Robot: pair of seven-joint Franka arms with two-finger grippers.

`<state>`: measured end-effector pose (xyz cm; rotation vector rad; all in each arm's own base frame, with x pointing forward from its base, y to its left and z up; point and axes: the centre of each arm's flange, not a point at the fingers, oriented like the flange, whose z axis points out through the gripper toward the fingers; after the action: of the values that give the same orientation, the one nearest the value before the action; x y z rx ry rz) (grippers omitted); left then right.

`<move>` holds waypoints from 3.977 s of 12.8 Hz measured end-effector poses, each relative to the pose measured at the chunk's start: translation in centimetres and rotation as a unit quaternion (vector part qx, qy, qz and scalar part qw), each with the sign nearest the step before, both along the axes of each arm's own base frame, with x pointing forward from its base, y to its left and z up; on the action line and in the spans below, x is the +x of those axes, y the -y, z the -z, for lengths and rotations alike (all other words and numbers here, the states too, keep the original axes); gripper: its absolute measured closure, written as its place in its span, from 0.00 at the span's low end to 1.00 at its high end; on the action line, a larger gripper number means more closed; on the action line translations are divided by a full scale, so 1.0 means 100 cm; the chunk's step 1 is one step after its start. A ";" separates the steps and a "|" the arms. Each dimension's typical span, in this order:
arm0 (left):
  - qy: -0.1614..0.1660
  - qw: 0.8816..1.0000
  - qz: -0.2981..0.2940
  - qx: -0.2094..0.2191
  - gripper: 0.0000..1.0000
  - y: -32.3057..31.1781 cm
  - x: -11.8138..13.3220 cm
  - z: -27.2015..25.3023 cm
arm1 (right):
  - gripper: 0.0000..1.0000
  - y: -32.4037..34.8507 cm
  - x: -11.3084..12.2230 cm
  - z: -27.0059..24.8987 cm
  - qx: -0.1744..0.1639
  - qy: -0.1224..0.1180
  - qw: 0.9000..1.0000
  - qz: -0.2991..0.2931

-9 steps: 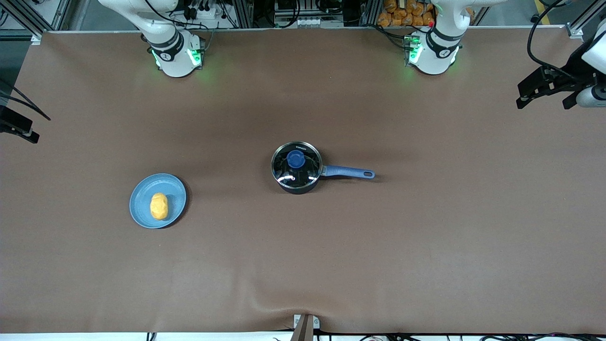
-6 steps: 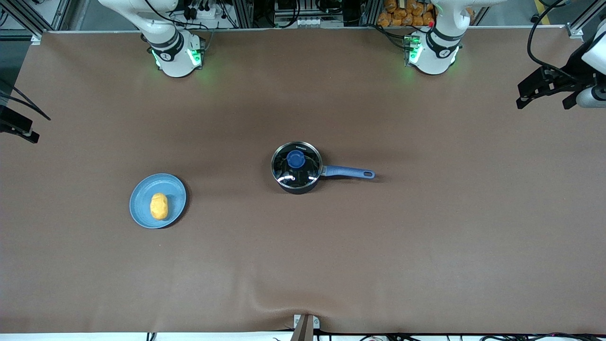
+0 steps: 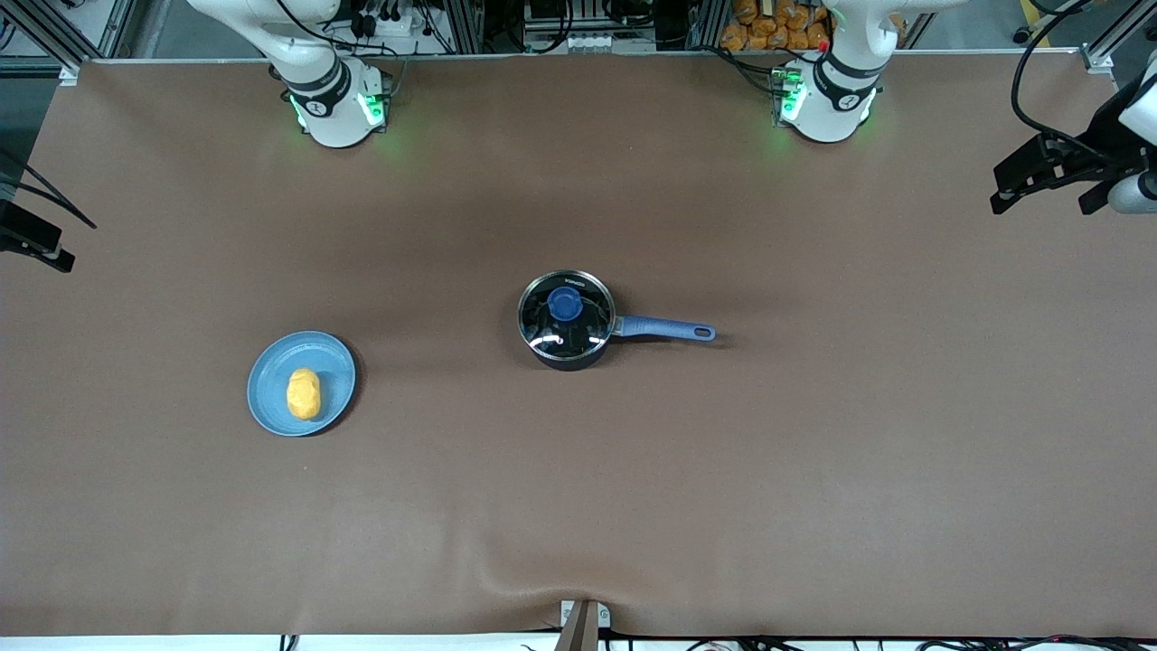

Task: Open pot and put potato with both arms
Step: 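Reach the left gripper to the pot lid while the right gripper reaches the potato, then grasp the lid knob with the left gripper while the right gripper grasps the potato, then lift the lid off the pot with the left gripper while the right lifts potato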

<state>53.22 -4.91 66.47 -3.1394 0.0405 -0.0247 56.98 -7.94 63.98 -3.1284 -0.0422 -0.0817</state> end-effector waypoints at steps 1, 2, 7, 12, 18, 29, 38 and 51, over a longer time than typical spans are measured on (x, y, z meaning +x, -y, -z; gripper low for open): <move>-0.005 1.000 -0.002 -0.001 0.00 0.011 0.002 0.005 | 0.00 0.000 0.000 0.000 0.000 0.000 1.000 0.000; -0.012 1.000 -0.006 -0.004 0.00 0.032 0.004 0.013 | 0.00 -0.001 0.000 0.001 0.000 -0.001 1.000 -0.001; -0.041 0.999 0.006 -0.013 0.00 0.197 0.018 0.089 | 0.00 -0.006 0.002 0.010 0.001 -0.007 1.000 -0.006; -0.055 0.998 0.017 -0.016 0.00 0.325 0.006 0.152 | 0.00 -0.027 0.035 0.073 0.001 -0.015 1.000 -0.024; -0.039 0.999 -0.018 0.010 0.00 0.422 -0.026 0.232 | 0.00 -0.043 0.067 0.222 0.028 -0.096 0.995 -0.027; -0.020 0.991 -0.131 -0.029 0.00 0.500 -0.049 0.341 | 0.00 -0.078 0.095 0.417 0.055 -0.110 0.992 -0.016; -0.019 0.986 -0.164 -0.035 0.00 0.501 -0.043 0.375 | 0.00 -0.084 0.086 0.436 0.065 -0.119 0.991 -0.004; -0.008 0.989 -0.145 -0.037 0.39 0.484 -0.022 0.334 | 0.41 -0.085 0.095 0.413 0.066 -0.099 0.993 -0.008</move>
<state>51.01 -53.32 33.12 -3.1831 -0.4246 -0.0012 66.51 0.60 22.63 -2.9867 -0.0575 0.2175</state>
